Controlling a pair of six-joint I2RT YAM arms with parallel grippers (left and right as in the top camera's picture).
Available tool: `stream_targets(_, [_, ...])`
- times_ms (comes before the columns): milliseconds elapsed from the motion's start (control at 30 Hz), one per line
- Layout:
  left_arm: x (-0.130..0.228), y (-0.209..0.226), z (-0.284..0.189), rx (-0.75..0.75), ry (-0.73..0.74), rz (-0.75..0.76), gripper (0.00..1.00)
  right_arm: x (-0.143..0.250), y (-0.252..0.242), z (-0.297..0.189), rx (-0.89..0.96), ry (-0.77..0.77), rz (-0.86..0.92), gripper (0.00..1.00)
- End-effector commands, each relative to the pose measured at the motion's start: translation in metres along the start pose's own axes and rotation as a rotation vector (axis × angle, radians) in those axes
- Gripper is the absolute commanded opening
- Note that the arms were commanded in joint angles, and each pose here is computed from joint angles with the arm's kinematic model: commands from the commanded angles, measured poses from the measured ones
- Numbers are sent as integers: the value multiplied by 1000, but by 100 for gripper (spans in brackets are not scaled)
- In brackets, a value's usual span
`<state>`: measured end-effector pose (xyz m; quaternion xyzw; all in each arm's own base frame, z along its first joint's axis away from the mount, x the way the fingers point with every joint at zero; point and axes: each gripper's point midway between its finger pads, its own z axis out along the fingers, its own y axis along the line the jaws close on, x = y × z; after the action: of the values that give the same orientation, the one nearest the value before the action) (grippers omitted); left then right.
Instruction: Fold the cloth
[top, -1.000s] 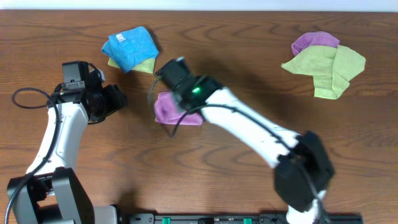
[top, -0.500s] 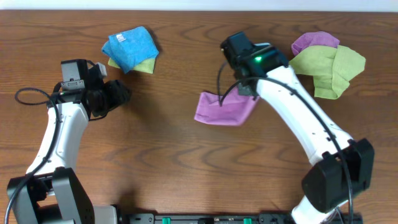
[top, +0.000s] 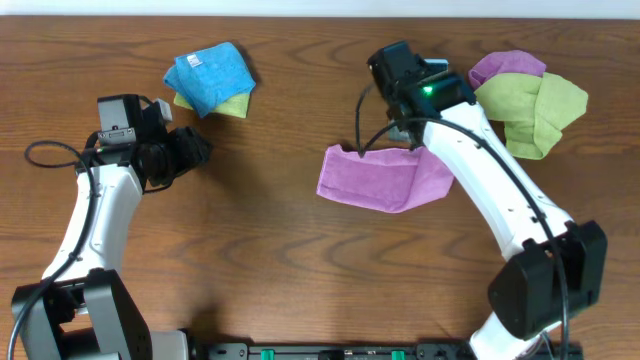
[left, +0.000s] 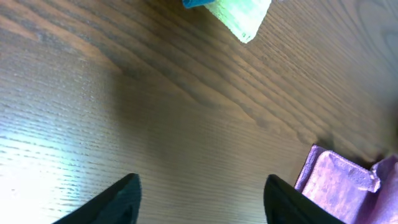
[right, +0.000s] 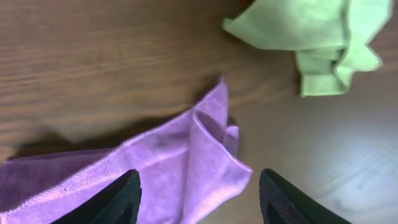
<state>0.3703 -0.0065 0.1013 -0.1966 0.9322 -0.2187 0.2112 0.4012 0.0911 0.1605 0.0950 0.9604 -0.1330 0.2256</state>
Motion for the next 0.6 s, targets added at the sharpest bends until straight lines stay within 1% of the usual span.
stream_targets(0, [-10, -12, -11, 42, -32, 25, 67, 14, -15, 28, -37, 102, 6, 61])
stream_targets(100, [-10, -13, -11, 47, -30, 25, 68, 21, -36, 54, -63, 165, 45, 63])
stream_targets(233, [-8, -19, -11, 81, -18, 26, 77, 32, -48, 81, -194, 232, 78, 64])
stream_targets(333, [-7, -21, -12, 97, -12, 26, 87, 33, -43, 89, -301, 241, 100, 64])
stream_targets(400, [-6, -24, -12, 110, -7, 27, 95, 32, -37, 91, -350, 237, 115, 64])
stream_targets(467, [-6, -24, -12, 115, -6, 27, 98, 31, -31, 92, -374, 232, 114, 64])
stream_targets(567, [-6, -24, -12, 115, -5, 27, 98, 32, -17, 94, -409, 233, 100, 64])
